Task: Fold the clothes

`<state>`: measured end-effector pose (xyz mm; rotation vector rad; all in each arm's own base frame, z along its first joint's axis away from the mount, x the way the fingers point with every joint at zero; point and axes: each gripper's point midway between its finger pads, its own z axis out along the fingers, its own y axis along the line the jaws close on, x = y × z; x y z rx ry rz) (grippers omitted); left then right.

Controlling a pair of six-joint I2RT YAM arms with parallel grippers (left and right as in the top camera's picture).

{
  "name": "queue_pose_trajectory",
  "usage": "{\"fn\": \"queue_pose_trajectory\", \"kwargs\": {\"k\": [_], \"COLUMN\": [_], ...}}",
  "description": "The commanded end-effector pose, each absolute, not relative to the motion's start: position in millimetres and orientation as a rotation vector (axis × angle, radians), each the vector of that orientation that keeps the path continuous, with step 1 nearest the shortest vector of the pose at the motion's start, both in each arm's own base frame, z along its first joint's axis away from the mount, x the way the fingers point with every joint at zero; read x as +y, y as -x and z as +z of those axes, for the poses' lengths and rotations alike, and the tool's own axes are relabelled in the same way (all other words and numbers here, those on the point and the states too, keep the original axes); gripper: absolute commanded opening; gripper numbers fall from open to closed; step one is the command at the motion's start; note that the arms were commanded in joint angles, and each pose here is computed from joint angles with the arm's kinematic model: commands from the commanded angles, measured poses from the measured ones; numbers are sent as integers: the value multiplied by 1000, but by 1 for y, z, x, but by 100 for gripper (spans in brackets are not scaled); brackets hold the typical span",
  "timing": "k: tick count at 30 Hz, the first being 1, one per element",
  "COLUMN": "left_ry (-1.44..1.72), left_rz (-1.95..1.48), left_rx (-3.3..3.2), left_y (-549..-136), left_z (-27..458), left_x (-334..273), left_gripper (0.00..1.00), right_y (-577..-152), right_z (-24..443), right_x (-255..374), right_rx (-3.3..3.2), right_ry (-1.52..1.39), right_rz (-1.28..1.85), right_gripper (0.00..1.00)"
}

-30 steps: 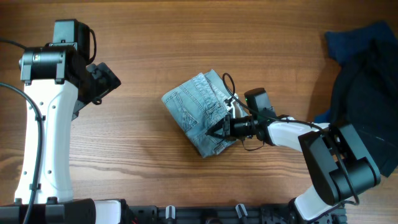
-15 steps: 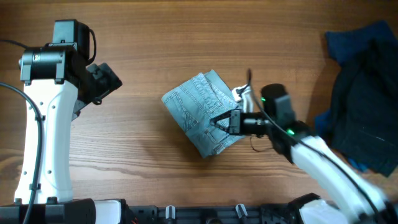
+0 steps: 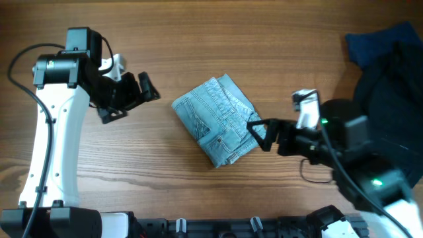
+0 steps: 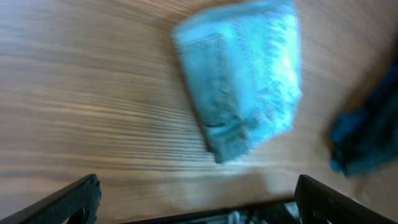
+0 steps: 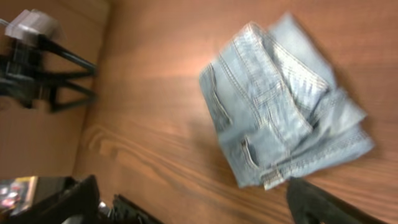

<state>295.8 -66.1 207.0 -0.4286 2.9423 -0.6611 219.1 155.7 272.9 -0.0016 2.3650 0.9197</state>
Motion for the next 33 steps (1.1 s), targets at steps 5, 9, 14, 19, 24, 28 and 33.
{"fn": "queue_pose_trajectory", "kwargs": {"k": [5,9,14,19,24,28,33], "left_ry": [109,121,349,398,497,538,662], "left_rz": [-772,-779,-653,-736,-824,-1007,-1105], "left_rx": [2837,2712,2544,2471,2513,2576,2616], "left_y": [-269,-237,-195,-160,-157,-169,-186], "left_z": [246,285,316,312,266,215,151], "left_x": [-103,-115,-91,-91,-100,-127,-143], "left_gripper": [100,100,100,100,99,99,99], "right_y": [-218,-213,-212,-222,-231,-230,-231], "right_z": [342,337,329,330,333,329,321], "right_x": [105,97,85,81,68,67,68], "right_rx": [2277,2310,2332,2318,2276,2295,2335], "right_ry": [-83,-129,-175,-225,-272,-269,-236], "right_rz": [591,551,475,443,349,337,306], "right_gripper": [100,100,100,100,100,100,100]}}
